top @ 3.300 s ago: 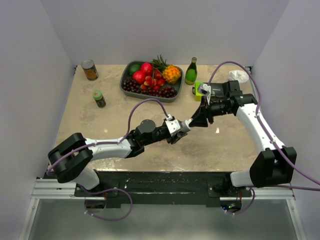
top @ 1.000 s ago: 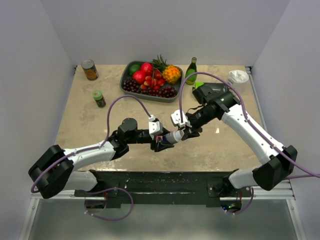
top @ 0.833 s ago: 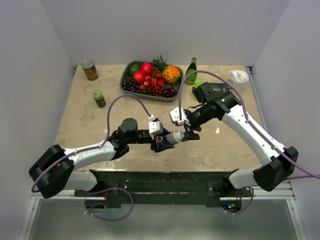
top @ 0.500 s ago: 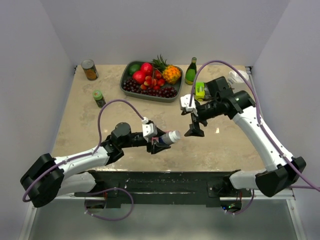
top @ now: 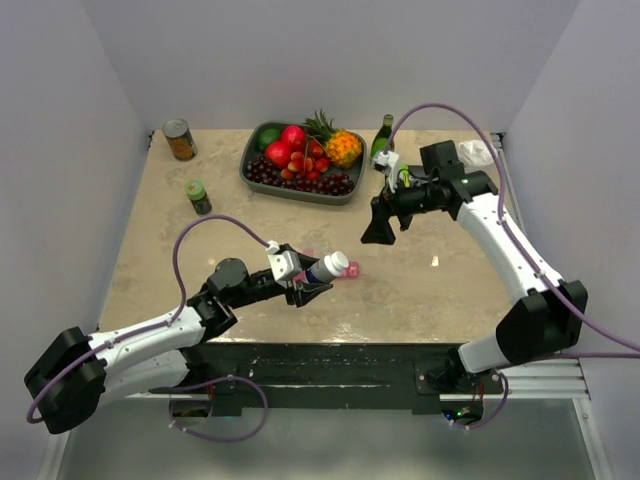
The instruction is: Sort the pills into containers
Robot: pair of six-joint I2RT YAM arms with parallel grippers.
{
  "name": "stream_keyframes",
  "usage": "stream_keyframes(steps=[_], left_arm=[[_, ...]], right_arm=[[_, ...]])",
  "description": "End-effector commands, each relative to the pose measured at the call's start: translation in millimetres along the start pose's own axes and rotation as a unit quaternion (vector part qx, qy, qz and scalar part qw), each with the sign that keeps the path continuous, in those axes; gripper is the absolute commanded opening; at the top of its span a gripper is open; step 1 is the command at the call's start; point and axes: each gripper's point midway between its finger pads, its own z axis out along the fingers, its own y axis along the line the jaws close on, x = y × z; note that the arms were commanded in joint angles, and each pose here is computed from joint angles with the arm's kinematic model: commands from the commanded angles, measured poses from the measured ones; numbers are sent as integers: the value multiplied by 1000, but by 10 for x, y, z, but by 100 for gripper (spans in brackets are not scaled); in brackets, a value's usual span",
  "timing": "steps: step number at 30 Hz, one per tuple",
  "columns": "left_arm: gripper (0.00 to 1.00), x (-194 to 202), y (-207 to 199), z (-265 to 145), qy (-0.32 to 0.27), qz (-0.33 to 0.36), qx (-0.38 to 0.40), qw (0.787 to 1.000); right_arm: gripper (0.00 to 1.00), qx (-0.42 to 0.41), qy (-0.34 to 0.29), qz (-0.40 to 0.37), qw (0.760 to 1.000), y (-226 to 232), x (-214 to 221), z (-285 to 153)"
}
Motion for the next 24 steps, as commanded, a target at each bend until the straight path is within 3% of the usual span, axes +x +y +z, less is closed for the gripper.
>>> stream_keyframes(steps=[1,8,13,24], left_arm=[[0,-157,189,-34,-29,55,-65,996],[0,-54,312,-51,-20,66,-105,992],[0,-84,300,-11,-27,66,-104,992],[0,-95,318,36,-26,67,-107,992]], right_arm=[[99,-105,-34,67,992,429,-31,100],[99,-141,-32,134,980,594,-91,209],[99,-98,-15,205,974,566,2,387],[99,-104,-11,249,963,711,28,447]])
